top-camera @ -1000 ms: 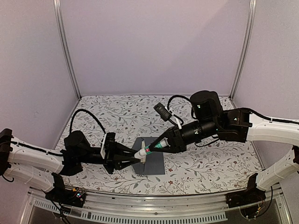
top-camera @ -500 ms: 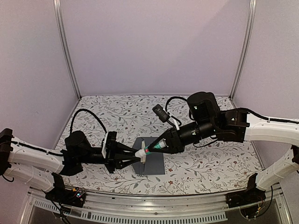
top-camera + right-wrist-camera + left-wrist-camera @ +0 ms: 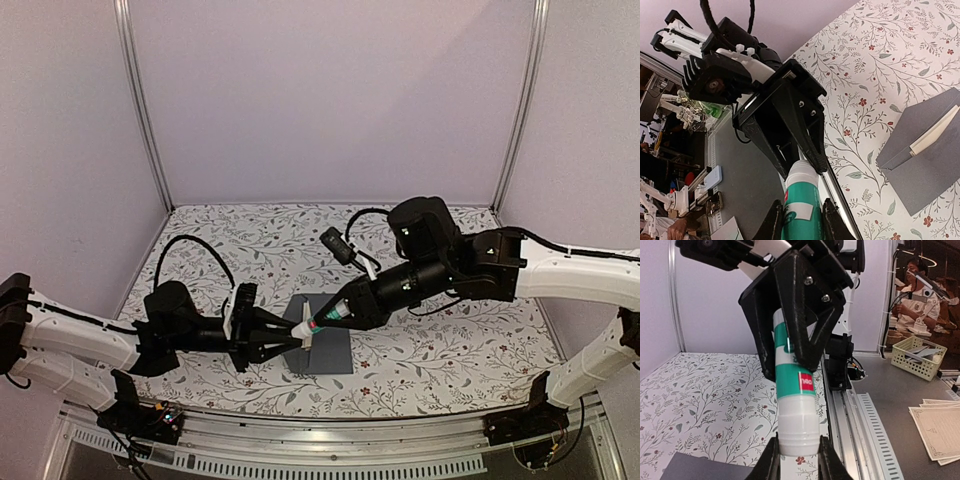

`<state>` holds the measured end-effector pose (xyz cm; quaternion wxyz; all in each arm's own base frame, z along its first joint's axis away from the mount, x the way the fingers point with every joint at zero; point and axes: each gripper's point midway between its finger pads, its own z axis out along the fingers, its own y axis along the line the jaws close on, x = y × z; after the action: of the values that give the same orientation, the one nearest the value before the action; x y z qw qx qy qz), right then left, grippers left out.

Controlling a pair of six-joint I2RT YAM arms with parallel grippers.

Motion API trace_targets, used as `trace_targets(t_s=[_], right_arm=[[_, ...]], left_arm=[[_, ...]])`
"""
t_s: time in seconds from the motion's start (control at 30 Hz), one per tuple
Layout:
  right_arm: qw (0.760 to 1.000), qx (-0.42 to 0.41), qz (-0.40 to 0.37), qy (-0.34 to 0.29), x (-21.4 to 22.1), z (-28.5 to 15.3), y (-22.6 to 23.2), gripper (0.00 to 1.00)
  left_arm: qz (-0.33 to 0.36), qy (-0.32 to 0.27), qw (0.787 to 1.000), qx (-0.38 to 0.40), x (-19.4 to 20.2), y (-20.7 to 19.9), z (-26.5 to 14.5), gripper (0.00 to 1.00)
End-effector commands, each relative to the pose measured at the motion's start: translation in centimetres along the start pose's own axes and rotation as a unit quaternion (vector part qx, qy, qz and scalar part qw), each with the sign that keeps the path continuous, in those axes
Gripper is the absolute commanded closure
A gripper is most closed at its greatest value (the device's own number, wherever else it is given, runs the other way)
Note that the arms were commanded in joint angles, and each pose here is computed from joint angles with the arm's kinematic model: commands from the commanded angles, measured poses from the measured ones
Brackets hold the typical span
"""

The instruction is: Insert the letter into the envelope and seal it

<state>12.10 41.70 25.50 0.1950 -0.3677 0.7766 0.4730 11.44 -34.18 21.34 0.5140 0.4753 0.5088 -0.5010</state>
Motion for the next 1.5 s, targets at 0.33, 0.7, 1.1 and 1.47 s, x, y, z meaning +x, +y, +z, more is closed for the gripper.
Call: trace_targets(t_s=[0.33,0.7,1.1,1.47], right_arm=[[0.999,0.002,-0.012,0.038,1.0,2.9,0.1,1.00],[0.998,-0.032,0.011,0.044,2.2,6.1,-0.1,1.00],[0.987,-0.041,0.147,0.052,4.0,9.8,-1.3,1.00],[0.980,-0.016,0.190,0.056,4.9,10.8,-2.7,1.00]], left_arm=[[0.013,-0.021,1.000,0.008,-1.5,0.1,0.4,0.92],[0.020,-0.021,0.999,-0.027,-1.4,1.1,0.2,0.96],[0.089,-0.030,0.984,-0.154,-1.6,2.7,-0.4,1.00],[0.130,-0.028,0.953,-0.271,-2.3,4.4,-1.2,1.00]])
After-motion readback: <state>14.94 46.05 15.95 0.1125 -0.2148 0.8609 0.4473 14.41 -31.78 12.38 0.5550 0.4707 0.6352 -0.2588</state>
